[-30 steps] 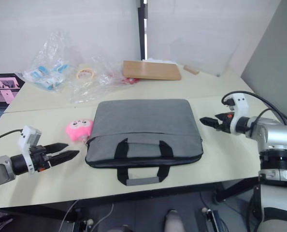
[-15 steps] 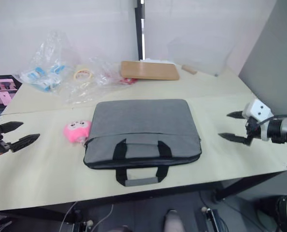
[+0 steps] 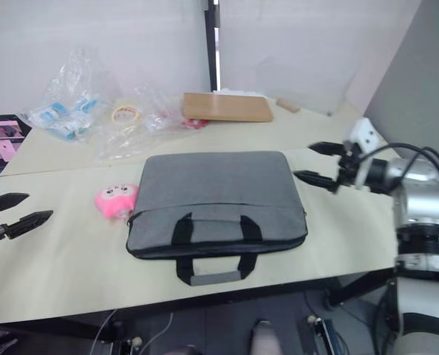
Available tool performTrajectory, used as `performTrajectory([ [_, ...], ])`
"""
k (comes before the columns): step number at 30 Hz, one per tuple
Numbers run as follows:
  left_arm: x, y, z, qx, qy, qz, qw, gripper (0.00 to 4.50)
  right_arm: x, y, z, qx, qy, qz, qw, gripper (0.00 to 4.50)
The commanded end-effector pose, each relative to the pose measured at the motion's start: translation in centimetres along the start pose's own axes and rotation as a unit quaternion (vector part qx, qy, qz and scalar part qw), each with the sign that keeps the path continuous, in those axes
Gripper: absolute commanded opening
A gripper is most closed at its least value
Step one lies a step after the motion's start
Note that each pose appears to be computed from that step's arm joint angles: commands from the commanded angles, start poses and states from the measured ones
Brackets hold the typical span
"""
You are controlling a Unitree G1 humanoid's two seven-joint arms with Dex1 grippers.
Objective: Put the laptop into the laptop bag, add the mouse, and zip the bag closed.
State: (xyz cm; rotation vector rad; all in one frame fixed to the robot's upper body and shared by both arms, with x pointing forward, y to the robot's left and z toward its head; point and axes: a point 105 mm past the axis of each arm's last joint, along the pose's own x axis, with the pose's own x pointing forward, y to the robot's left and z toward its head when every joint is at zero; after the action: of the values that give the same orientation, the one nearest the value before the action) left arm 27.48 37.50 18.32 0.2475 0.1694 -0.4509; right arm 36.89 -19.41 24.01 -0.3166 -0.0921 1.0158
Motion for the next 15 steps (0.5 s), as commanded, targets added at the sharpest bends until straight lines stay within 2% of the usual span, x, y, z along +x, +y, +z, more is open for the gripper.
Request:
performTrajectory([
  [1,-0.2,-0.3,1.6,0.009,-0.022,0.002,1.0,4.48,3.9,3.1,4.2,-0.013,-0.064,0.062,0.996,4.5],
  [8,-0.3,-1.3,1.7,-0.007,-0.031,0.002,0.999,4.48,9.1,8.8,7.1,-0.02,-0.117,0.183,0.976,4.5],
  [14,-0.7,-1.8,1.6,-0.009,-0.028,0.008,1.0,4.48,11.2,10.2,6.1,-0.022,-0.113,0.212,0.971,4.5],
  [15,-0.8,-1.8,1.6,-0.009,-0.028,0.009,1.0,4.5,11.6,10.4,6.0,-0.021,-0.114,0.215,0.97,4.25],
])
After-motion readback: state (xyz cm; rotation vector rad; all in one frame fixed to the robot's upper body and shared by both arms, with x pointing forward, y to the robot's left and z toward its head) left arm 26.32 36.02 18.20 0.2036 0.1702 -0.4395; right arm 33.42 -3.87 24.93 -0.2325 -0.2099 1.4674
